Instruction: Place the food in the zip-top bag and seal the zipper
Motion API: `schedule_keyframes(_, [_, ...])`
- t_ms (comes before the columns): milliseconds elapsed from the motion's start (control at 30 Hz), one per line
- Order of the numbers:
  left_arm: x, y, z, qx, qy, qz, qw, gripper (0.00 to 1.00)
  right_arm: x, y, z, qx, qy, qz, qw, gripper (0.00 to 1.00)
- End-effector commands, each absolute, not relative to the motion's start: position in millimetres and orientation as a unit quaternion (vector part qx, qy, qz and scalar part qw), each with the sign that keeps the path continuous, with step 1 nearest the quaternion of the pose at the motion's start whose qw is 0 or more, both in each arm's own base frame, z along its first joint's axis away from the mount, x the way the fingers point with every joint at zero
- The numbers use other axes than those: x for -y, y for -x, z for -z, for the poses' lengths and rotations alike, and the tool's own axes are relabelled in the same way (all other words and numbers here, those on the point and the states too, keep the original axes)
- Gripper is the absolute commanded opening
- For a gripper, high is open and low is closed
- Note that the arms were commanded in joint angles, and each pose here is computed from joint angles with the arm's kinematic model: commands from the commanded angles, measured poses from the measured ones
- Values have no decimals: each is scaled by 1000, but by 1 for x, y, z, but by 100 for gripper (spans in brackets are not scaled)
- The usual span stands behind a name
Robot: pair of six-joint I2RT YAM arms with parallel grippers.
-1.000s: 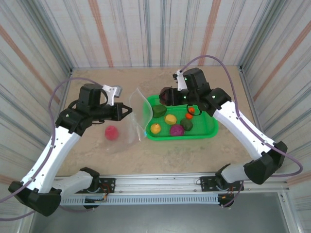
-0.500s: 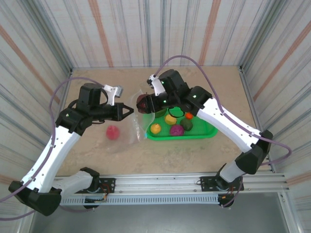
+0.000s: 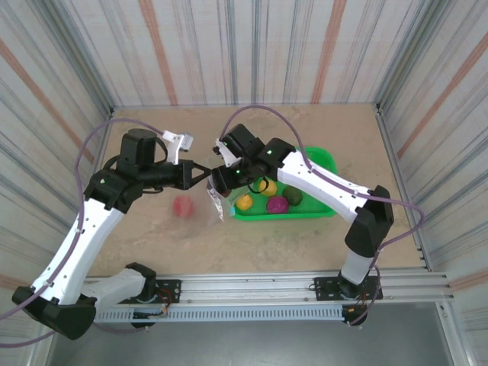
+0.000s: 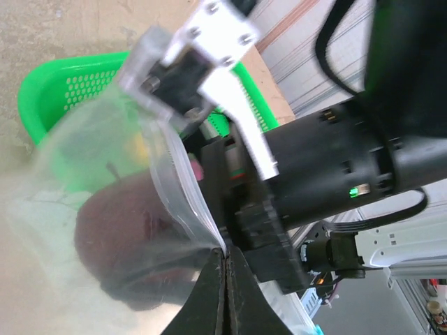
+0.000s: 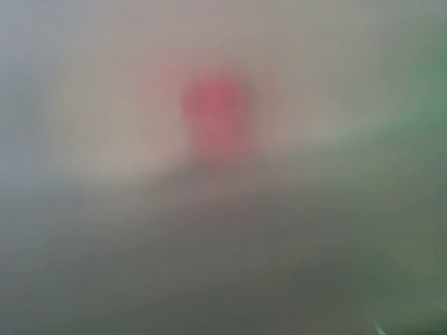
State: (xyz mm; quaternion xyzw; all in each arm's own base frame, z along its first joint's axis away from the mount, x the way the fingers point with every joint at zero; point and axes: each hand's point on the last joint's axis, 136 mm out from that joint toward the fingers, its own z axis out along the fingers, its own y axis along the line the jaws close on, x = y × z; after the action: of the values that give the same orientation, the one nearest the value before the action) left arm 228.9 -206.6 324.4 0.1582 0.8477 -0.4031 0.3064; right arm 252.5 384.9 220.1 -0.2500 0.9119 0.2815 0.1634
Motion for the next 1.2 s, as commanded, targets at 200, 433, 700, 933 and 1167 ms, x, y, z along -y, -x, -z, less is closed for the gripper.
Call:
schedule_keyframes(200, [214, -221, -351, -819, -198, 422, 334, 0, -400, -254, -202, -929, 183, -295, 126, 42])
schedule_keyframes(433, [212, -221, -343, -824, -196, 415, 333, 0, -404, -257, -211, -921, 173, -318, 144, 73])
schedule_keyframes(700, [210, -222, -339, -828, -193, 409, 330, 0, -399, -255, -220, -915, 179, -324, 161, 91])
schedule_keyframes(933, [209, -222, -342, -828, -194, 405, 335, 0, -391, -258, -230, -911, 176, -329, 174, 70])
schedule_keyframes(1167, [202, -223, -351, -832, -204, 377, 353, 0, -389, -257, -265, -887, 172, -379, 202, 28])
